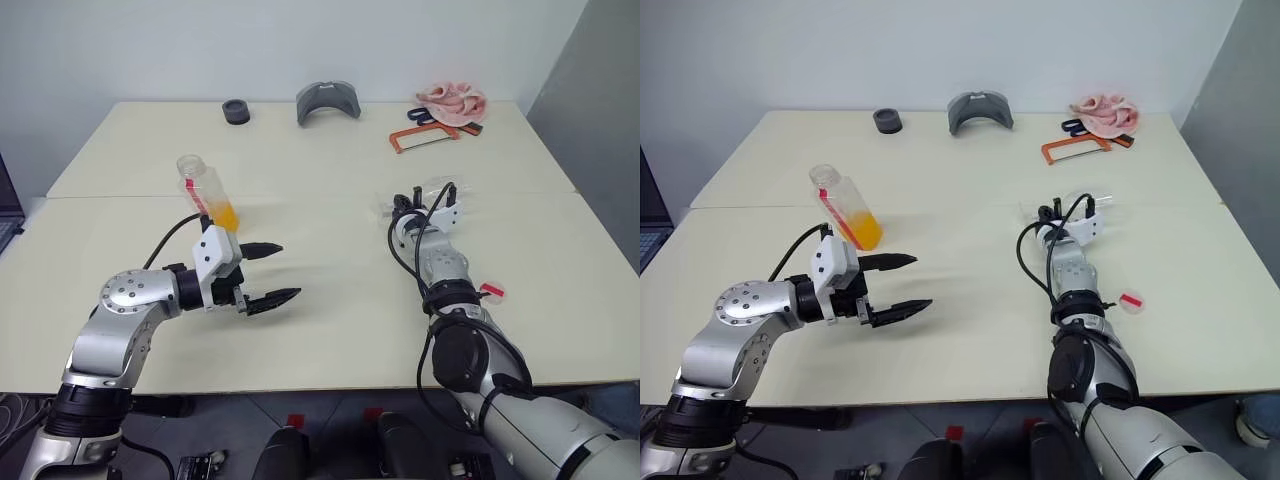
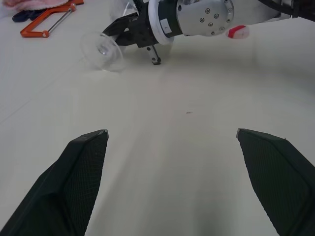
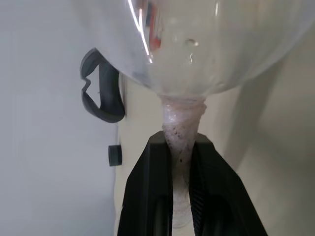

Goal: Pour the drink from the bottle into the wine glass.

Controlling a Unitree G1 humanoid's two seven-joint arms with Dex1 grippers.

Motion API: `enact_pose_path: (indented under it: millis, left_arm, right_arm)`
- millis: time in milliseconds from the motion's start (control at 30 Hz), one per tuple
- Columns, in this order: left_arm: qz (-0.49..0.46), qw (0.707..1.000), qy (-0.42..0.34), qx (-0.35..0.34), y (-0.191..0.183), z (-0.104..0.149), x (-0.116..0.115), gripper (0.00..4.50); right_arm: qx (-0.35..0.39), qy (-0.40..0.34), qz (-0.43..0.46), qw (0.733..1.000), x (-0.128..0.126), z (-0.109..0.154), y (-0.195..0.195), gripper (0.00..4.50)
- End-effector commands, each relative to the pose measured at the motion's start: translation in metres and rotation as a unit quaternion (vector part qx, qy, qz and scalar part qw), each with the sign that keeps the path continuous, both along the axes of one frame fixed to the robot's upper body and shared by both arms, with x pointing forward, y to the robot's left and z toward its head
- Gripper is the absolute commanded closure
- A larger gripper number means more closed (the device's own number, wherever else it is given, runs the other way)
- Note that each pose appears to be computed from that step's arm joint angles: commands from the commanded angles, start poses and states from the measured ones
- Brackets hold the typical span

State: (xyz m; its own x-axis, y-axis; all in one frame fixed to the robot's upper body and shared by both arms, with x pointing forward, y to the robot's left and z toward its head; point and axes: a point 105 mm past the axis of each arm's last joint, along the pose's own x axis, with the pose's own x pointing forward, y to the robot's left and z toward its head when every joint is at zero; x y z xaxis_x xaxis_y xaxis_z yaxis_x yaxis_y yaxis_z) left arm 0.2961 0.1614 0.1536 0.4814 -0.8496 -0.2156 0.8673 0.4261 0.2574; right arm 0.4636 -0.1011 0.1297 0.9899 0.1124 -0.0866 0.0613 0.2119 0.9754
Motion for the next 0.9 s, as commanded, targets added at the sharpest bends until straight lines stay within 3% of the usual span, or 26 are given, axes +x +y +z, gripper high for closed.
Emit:
enact_pose_path:
  millis: [33, 67, 133, 233, 300, 433, 633, 900]
  left_arm:
    - [0.003, 1.0, -0.015, -0.004, -0.001, 0.007, 0.001, 0.0]
    - [0.004, 1.0, -0.015, -0.004, -0.001, 0.007, 0.001, 0.0]
    - [0.005, 1.0, -0.015, -0.004, -0.001, 0.008, 0.001, 0.0]
    - [0.011, 1.0, -0.016, -0.007, -0.001, 0.008, 0.005, 0.0]
    - [0.013, 1.0, -0.015, -0.009, 0.0, 0.007, 0.006, 0.0]
    - [0.021, 1.0, -0.013, -0.009, 0.003, 0.006, 0.008, 0.0]
    - [0.049, 0.999, -0.012, -0.015, 0.013, 0.005, 0.009, 0.0]
    - [0.11, 0.993, -0.019, -0.05, 0.03, 0.017, 0.009, 0.0]
  right_arm:
    - [-0.185, -0.139, 0.031, 0.972, -0.008, 0.045, 0.009, 4.36]
    - [-0.266, -0.18, 0.034, 0.947, -0.013, 0.053, 0.011, 4.36]
    - [-0.352, -0.22, 0.04, 0.909, -0.02, 0.057, 0.016, 4.36]
    - [-0.529, -0.252, 0.076, 0.806, -0.031, 0.027, 0.028, 4.36]
    - [-0.574, -0.258, 0.096, 0.771, -0.038, 0.008, 0.032, 4.36]
    - [-0.605, -0.254, 0.104, 0.747, -0.043, -0.009, 0.032, 4.36]
    - [-0.666, -0.275, 0.126, 0.682, -0.053, -0.03, 0.04, 4.36]
    - [-0.61, -0.412, 0.128, 0.664, -0.059, 0.025, 0.091, 4.36]
